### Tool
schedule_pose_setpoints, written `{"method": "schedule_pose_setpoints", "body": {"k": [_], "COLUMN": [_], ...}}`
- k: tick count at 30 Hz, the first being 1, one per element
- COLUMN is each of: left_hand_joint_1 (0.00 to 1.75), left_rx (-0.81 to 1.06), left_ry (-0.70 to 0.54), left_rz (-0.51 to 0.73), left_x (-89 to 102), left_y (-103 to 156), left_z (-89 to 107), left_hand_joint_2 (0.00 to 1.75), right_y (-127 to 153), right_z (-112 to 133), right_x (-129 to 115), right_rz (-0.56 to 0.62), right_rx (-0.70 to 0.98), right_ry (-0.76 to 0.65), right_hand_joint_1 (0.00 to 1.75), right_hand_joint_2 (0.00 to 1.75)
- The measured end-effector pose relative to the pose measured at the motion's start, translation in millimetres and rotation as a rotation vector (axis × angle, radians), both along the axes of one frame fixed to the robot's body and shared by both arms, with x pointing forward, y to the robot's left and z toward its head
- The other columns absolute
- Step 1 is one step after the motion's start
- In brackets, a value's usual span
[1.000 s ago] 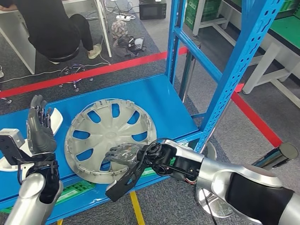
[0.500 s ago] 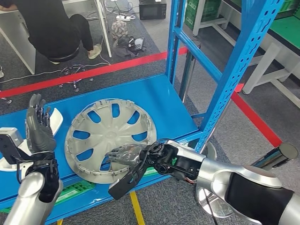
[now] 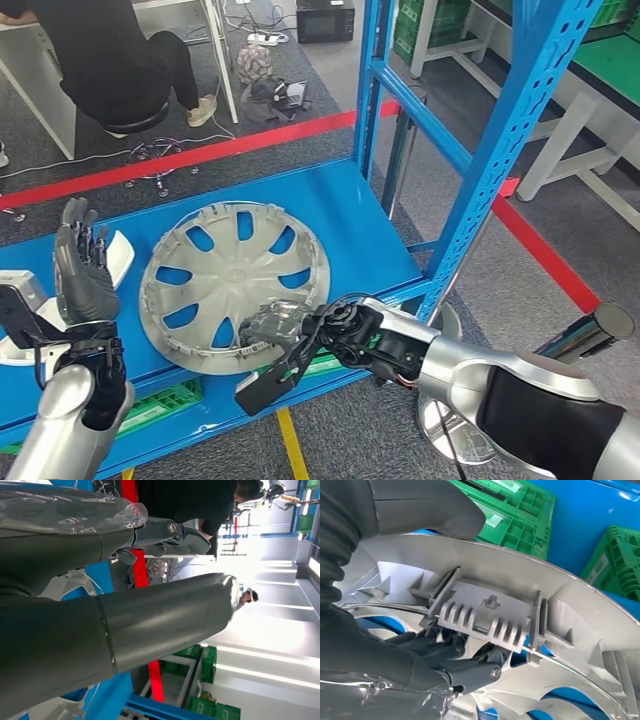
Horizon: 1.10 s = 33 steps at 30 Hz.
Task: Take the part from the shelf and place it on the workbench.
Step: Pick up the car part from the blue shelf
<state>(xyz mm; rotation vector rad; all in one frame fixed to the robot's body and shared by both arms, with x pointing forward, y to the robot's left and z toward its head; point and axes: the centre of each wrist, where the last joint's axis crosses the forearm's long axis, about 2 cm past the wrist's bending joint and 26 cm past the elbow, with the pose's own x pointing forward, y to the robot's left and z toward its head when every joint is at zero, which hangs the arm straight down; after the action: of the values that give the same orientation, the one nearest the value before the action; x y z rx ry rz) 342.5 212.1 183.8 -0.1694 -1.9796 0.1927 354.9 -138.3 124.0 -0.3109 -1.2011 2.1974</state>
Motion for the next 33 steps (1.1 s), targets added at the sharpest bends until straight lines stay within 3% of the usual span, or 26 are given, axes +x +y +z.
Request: {"method": "schedule_pose_setpoints", "body": {"k": [23,33], "left_hand_joint_1": [0.00,0.00], "left_rx": [-0.005,-0.002], "left_ry": [-0.005,0.001], "left_rz": [0.007,0.012], "left_x": [0.9,-0.6], "left_y": [-0.3,-0.1], "left_z": [1.4,-0.9], "left_hand_joint_2": [0.00,0.00], "right_y": [-1.4,0.5], "right_z": [0.3,23.5], "right_x": [4.6,18.4], "right_rz": [-0.033,-0.123], "right_rx": [0.012,0.084], "right_ry": [0.011,0.072], "right_hand_joint_1": [1.75,1.75], "right_hand_joint_2": [1.75,1.75]}}
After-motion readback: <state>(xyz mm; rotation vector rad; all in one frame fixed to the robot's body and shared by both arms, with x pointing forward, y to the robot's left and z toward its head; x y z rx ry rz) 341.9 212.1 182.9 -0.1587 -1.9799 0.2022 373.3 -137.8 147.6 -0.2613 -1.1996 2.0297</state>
